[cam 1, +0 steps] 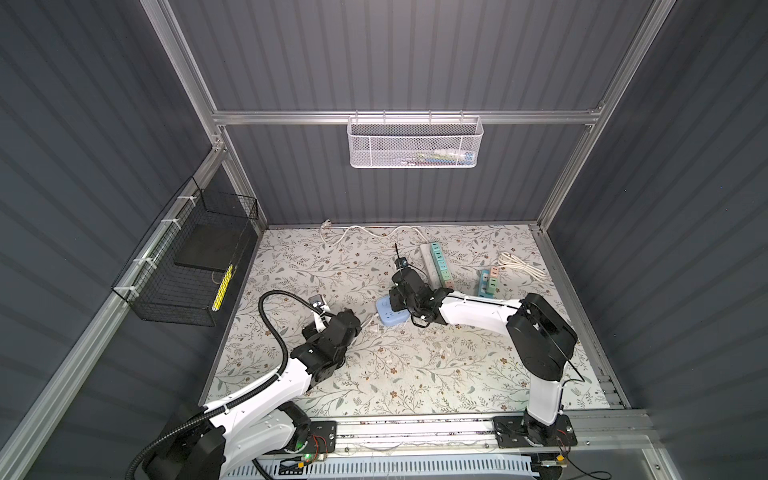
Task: Insert the plug
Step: 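Lower the mint-green adapter with the right gripper onto the blue cube socket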
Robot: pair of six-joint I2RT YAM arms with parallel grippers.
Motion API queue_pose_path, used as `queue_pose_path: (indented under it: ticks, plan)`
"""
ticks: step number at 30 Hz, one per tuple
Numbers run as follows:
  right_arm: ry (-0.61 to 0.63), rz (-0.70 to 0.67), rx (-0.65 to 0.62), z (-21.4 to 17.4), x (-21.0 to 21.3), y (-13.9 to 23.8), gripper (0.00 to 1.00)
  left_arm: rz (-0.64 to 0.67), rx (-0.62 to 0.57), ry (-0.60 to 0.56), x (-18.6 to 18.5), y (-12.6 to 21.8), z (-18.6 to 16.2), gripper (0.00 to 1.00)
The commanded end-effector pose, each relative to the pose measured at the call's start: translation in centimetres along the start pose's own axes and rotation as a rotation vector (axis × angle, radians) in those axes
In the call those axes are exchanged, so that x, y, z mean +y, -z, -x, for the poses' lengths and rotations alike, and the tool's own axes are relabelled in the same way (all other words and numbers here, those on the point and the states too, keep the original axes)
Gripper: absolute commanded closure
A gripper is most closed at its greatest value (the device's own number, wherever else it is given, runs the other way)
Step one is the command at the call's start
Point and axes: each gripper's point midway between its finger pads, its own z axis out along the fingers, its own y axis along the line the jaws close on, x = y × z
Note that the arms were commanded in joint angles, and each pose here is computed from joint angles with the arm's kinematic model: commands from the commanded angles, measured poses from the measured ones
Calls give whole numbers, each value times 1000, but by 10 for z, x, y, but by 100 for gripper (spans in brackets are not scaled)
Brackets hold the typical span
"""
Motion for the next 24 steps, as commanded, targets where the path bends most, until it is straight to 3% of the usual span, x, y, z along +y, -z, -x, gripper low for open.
queue_pose_path:
  ticks: [1,24]
  plan:
    - [10,-14,30,-13,1,-6,80,-2,-1,-5,-1,-1,1,0]
    - [135,-90,77,-45,2,-15,80,4,-5,-4,2,-1,2,0]
